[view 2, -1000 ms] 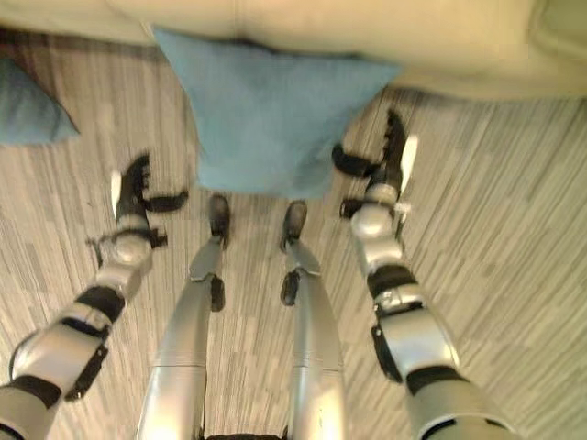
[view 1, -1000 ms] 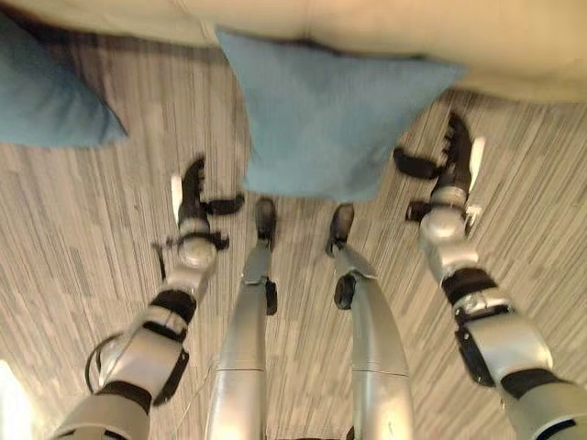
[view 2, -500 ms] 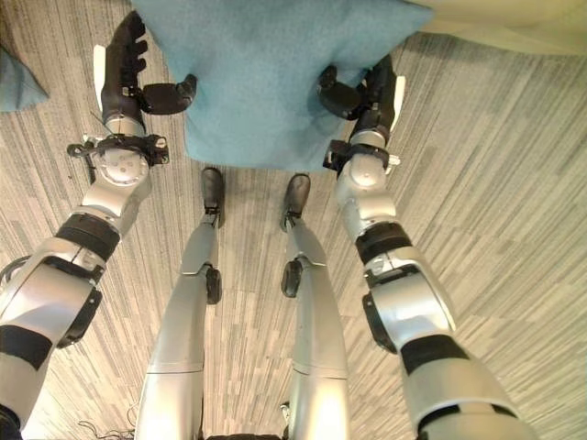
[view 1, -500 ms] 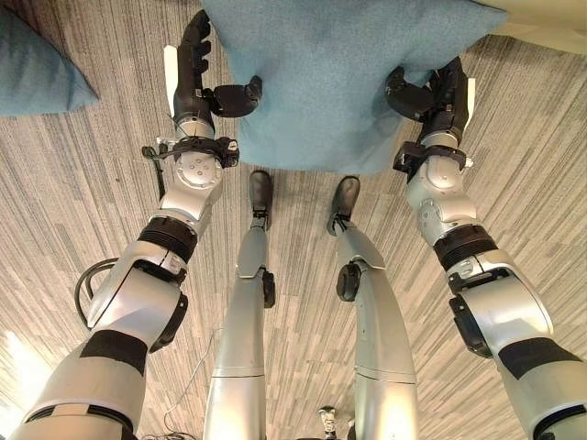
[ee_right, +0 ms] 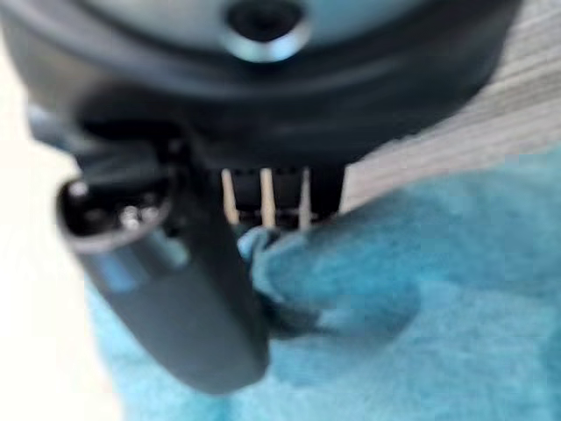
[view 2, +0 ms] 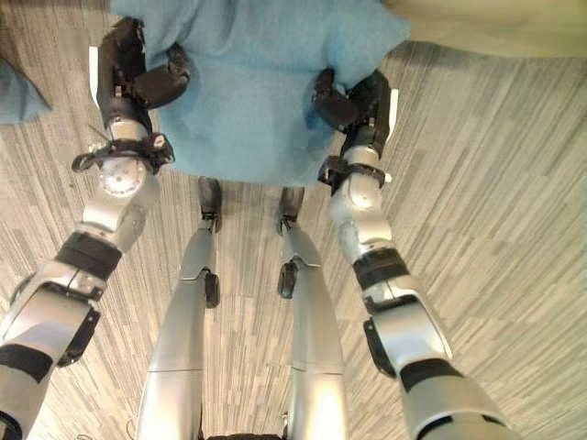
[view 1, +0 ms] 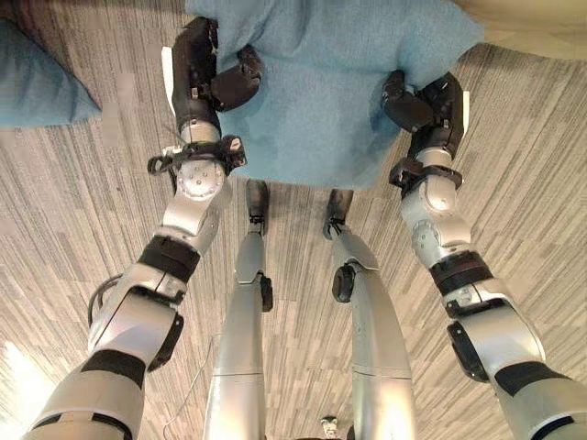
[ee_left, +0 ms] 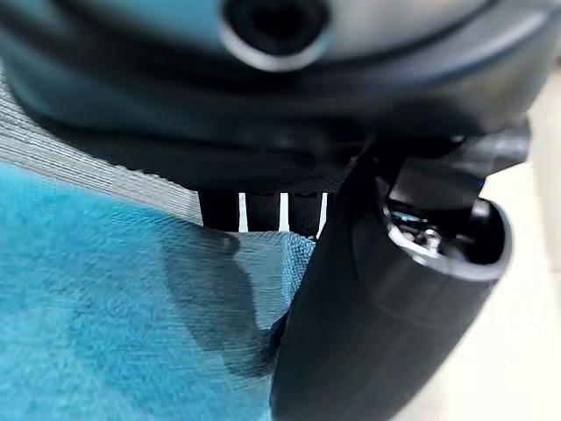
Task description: Pick up all the scattered cushions and arrange them neatly on the sofa.
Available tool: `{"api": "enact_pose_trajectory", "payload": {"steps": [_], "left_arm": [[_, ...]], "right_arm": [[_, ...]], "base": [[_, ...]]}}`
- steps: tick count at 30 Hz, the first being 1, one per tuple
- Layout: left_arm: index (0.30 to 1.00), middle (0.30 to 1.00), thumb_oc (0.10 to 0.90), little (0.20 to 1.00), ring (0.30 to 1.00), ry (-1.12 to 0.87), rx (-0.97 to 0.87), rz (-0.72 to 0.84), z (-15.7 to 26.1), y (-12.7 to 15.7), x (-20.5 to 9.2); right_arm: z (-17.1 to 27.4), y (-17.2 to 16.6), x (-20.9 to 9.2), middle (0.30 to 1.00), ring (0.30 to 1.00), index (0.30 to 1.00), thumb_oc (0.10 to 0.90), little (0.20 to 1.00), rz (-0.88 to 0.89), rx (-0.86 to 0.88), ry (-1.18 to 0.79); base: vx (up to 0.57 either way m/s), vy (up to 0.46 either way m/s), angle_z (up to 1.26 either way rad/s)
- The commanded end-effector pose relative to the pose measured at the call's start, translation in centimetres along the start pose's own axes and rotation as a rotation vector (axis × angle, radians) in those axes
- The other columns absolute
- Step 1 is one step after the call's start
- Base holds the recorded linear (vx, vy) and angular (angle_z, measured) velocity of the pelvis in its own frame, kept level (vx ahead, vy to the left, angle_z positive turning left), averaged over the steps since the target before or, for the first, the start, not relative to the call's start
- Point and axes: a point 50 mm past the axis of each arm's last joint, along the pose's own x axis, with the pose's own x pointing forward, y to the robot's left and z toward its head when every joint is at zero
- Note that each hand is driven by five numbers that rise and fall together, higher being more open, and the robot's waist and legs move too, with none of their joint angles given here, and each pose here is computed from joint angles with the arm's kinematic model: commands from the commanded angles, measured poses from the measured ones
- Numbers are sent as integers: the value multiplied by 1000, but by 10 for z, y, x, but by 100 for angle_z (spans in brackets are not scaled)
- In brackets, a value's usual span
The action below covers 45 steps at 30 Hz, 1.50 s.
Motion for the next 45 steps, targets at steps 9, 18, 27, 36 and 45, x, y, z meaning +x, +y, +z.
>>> {"api": "enact_pose_trajectory", "payload": {"steps": [9,18,27,36,45], "left_arm": [[300,300,400,300,300,-15,-161,-246,-33,-47,-92],[300,300,400,300,300,39,-201,-266,-43,-29,-128],[300,300,400,300,300,250,-205,-237,-75,1,-179],[300,300,400,300,300,358,-208,-238,-89,4,-201],[300,300,400,300,300,334,-106,-236,-82,24,-199]], "right_arm": [[-15,31,-85,300,300,300,400,300,287,-38,-162],[-11,8,-117,300,300,300,400,300,294,-141,-182],[-28,-28,-159,300,300,300,400,300,322,-228,-25],[-32,-47,-168,300,300,300,400,300,237,-226,27],[-42,-33,-172,300,300,300,400,300,286,-184,75]], "base": [[-8,-77,1],[102,-88,13],[208,-9,6],[125,111,8],[139,201,-30]]}}
